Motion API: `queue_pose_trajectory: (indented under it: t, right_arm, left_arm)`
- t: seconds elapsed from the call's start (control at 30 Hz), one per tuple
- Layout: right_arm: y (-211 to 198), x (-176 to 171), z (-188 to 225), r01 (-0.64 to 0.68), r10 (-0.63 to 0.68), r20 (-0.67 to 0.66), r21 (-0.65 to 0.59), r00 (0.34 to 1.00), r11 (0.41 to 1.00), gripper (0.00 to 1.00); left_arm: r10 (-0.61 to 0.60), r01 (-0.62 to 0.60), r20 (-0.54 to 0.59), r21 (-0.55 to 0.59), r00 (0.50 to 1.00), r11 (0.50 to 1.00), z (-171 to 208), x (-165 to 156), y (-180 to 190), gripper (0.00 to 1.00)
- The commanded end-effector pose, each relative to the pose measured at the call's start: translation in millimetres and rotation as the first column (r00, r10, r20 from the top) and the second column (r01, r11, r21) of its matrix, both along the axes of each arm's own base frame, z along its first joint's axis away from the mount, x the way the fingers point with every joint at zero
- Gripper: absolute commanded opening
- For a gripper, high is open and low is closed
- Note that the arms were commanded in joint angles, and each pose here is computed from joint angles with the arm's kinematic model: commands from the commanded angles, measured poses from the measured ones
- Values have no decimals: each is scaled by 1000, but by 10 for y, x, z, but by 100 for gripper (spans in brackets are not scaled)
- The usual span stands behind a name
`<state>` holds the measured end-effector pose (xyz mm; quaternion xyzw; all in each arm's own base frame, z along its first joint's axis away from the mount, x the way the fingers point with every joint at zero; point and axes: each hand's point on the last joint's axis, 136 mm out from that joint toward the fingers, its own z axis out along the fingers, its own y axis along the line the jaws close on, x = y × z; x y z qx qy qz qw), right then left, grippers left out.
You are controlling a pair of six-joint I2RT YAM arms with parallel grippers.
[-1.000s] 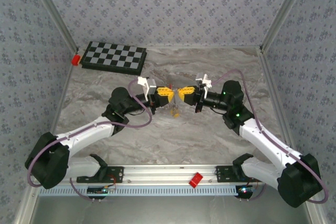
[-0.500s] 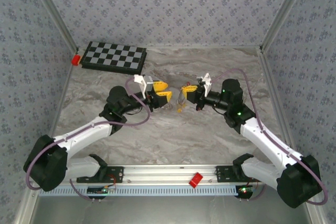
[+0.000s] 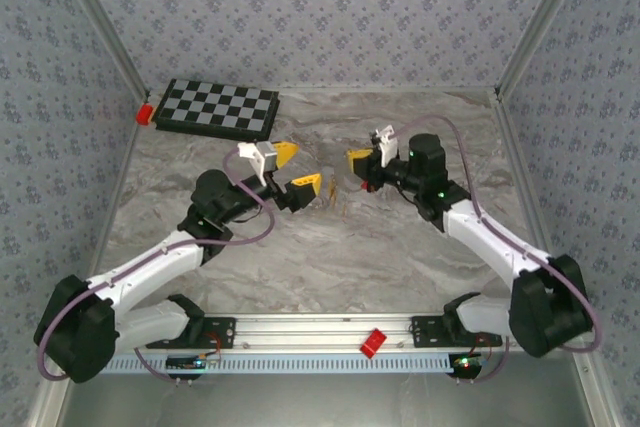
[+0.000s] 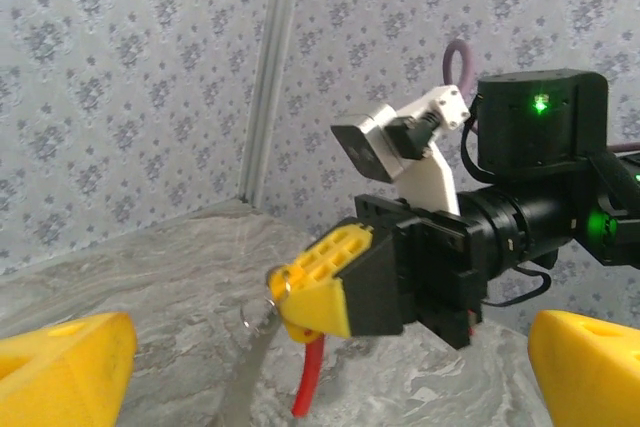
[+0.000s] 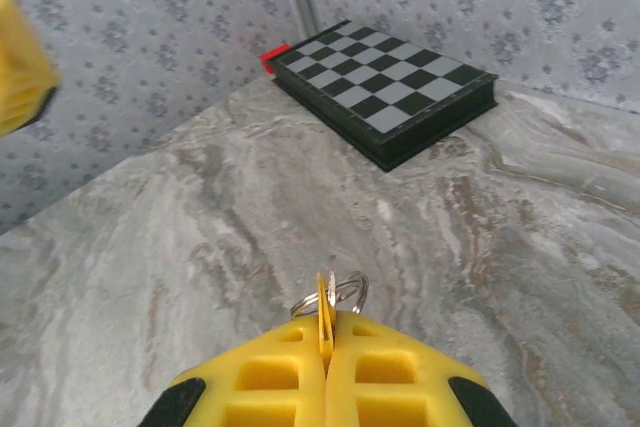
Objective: Put the keys on the keyring
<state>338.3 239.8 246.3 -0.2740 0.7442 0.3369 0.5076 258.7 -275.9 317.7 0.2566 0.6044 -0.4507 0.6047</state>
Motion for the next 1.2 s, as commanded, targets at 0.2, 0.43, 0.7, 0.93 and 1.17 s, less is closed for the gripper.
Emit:
queue_pose_trajectory:
  t: [0.2, 0.43, 0.7, 0.93, 1.17]
  right_arm:
    - [-40, 981, 244, 161, -164, 45, 54, 985, 985, 0]
    - [46, 1727, 197, 239, -240, -3, 78, 971, 968, 0]
    - [128, 2178, 31, 289, -288, -13, 45, 957, 956, 0]
    - [204, 2074, -252, 262, -261, -64, 9, 963, 965, 0]
    - [146, 1821, -472, 254, -255, -102, -22, 961, 967, 0]
  left_arm:
    - [76, -76, 11, -13, 997, 997, 18, 9, 167, 100]
    - [91, -90, 14, -18, 996, 996, 15, -51, 242, 100]
    - [137, -136, 39, -17, 990, 991, 35, -105, 381, 100]
    - [134, -133, 35, -16, 990, 991, 15, -120, 384, 100]
    - [129, -129, 31, -18, 991, 992, 4, -121, 379, 100]
